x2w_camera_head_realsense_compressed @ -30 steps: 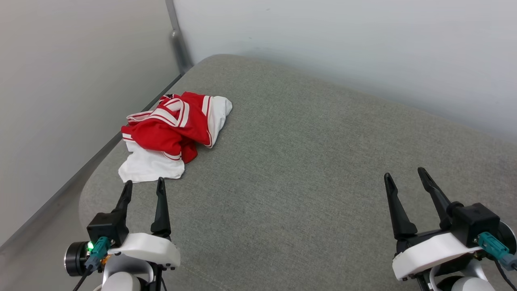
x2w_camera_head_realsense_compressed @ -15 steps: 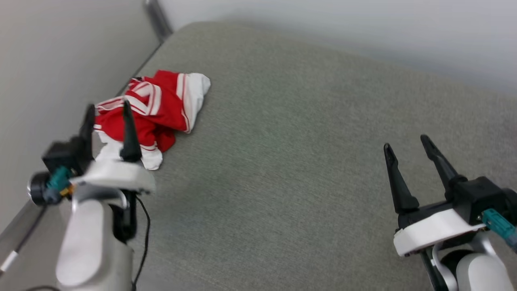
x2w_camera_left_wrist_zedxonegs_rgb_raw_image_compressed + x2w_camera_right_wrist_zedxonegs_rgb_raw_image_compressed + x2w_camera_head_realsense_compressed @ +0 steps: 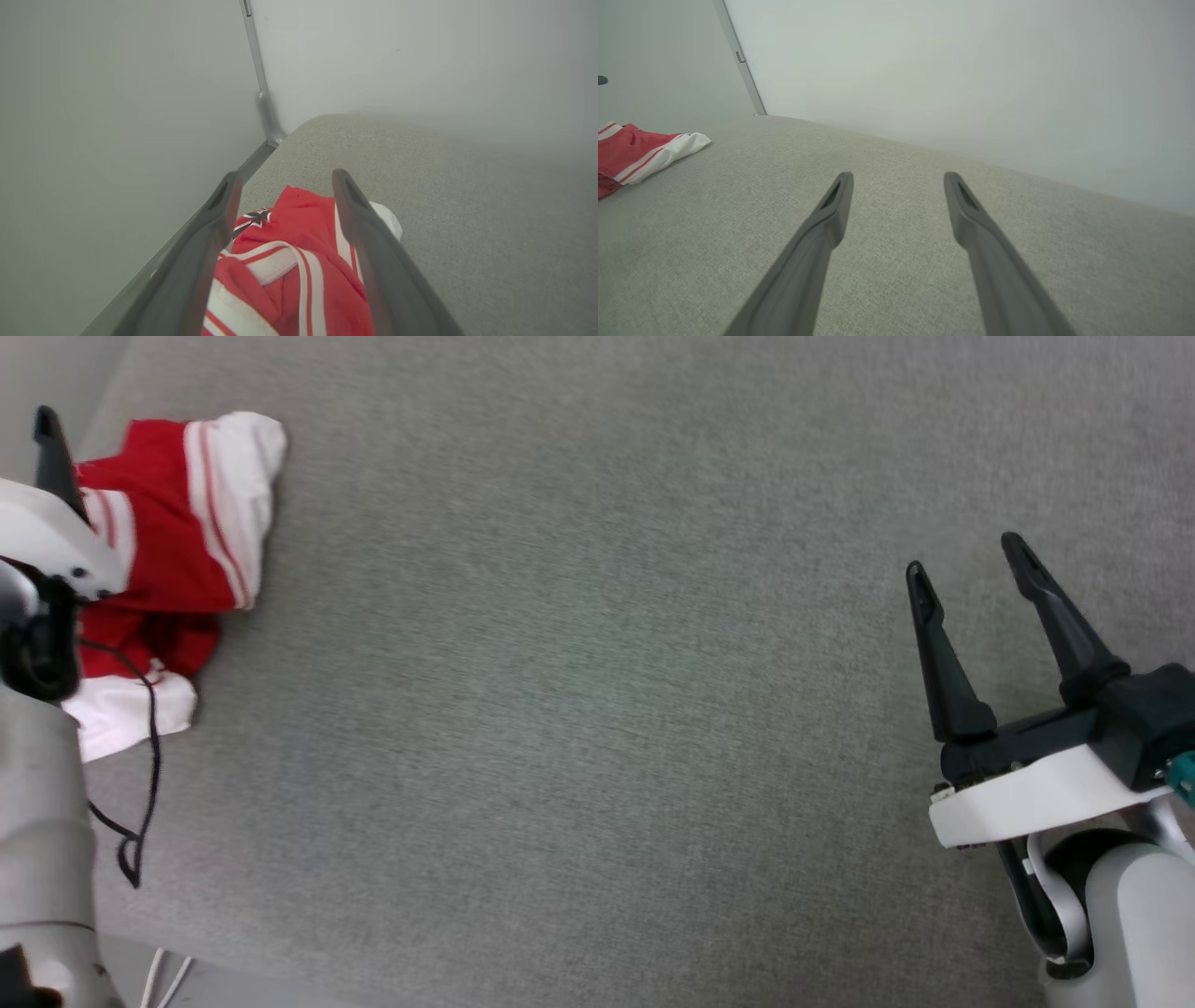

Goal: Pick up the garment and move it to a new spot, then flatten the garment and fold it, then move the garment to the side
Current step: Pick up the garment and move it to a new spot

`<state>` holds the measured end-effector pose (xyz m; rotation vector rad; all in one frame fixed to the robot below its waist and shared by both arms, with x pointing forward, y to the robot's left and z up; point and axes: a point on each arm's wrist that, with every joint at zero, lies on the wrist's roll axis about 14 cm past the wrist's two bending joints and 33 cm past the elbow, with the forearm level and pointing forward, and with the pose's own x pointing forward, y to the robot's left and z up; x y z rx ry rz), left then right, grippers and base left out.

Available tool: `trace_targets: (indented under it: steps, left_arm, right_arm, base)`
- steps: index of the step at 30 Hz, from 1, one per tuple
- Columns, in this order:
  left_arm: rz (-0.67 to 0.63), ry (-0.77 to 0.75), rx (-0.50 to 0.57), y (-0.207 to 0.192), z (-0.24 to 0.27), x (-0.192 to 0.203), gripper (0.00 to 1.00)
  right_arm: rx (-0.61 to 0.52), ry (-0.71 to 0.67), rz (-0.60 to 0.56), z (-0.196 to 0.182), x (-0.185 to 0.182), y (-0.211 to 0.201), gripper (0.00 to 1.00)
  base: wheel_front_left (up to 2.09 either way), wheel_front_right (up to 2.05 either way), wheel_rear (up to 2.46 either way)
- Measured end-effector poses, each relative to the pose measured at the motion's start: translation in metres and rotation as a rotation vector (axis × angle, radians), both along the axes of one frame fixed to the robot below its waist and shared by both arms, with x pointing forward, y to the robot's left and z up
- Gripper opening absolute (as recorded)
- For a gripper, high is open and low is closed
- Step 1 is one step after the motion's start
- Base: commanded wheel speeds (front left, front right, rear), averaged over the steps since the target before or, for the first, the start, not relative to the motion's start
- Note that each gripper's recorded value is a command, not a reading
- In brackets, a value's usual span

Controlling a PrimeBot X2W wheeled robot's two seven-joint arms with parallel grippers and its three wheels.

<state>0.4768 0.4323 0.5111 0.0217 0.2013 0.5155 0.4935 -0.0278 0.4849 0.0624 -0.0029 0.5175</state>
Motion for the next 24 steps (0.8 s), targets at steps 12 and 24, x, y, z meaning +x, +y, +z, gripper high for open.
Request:
trace_targets:
  steps: [12, 24]
  left_arm:
    - [0.096, 0.618, -0.299, 0.005, -0.134, -0.005, 1.00]
    - [0.090, 0.683, -0.360, -0.007, -0.152, -0.012, 0.00]
  right_arm:
    - [-0.013, 0.076, -0.072, -0.052, 0.021, -0.032, 1.00]
    - [-0.009, 0.079, -0.106, -0.054, 0.022, -0.044, 1.00]
  base:
    - [0.00, 0.00, 0.00]
    - [0.00, 0.00, 0.00]
